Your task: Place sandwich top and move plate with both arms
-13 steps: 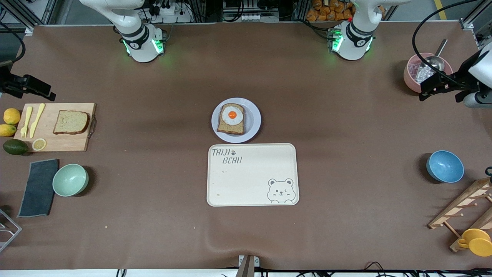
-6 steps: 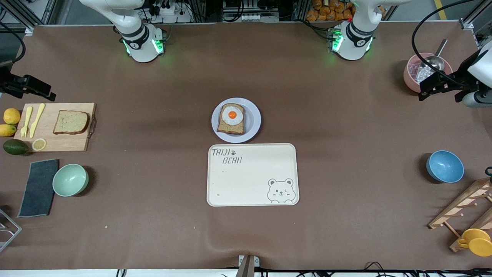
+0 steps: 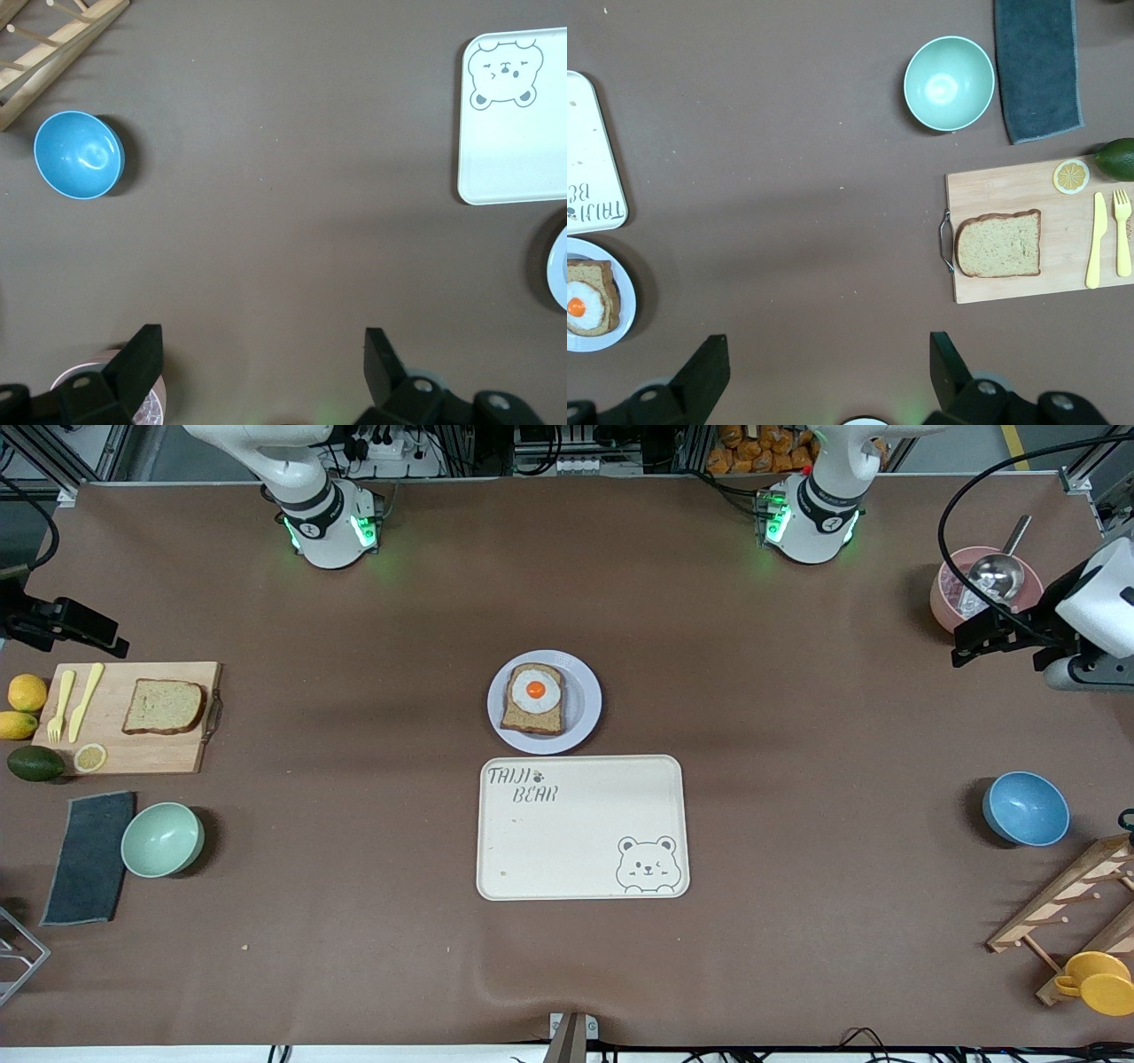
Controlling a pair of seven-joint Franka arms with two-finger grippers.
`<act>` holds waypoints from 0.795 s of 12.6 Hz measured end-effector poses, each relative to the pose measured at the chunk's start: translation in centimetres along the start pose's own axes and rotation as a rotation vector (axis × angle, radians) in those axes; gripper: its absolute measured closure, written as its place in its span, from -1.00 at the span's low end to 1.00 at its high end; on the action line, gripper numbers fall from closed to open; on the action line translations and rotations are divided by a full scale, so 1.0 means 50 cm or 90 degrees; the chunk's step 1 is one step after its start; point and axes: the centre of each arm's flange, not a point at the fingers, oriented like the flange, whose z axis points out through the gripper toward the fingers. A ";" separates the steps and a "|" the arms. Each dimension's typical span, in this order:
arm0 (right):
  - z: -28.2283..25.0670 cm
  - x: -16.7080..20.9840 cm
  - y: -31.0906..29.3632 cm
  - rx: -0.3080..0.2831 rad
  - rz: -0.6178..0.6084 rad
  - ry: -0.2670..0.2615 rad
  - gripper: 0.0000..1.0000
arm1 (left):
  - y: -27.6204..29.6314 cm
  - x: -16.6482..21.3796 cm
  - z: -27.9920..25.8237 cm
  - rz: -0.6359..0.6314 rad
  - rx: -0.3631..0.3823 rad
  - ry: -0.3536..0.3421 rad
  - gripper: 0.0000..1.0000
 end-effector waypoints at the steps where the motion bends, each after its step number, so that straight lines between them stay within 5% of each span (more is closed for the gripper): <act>1: 0.001 0.000 0.000 0.000 0.000 -0.001 -1.00 | 0.002 0.002 0.004 0.001 0.000 -0.002 -1.00; 10: 0.048 0.003 0.004 0.000 -0.029 -0.033 -1.00 | 0.015 0.016 0.037 0.004 -0.032 -0.015 -1.00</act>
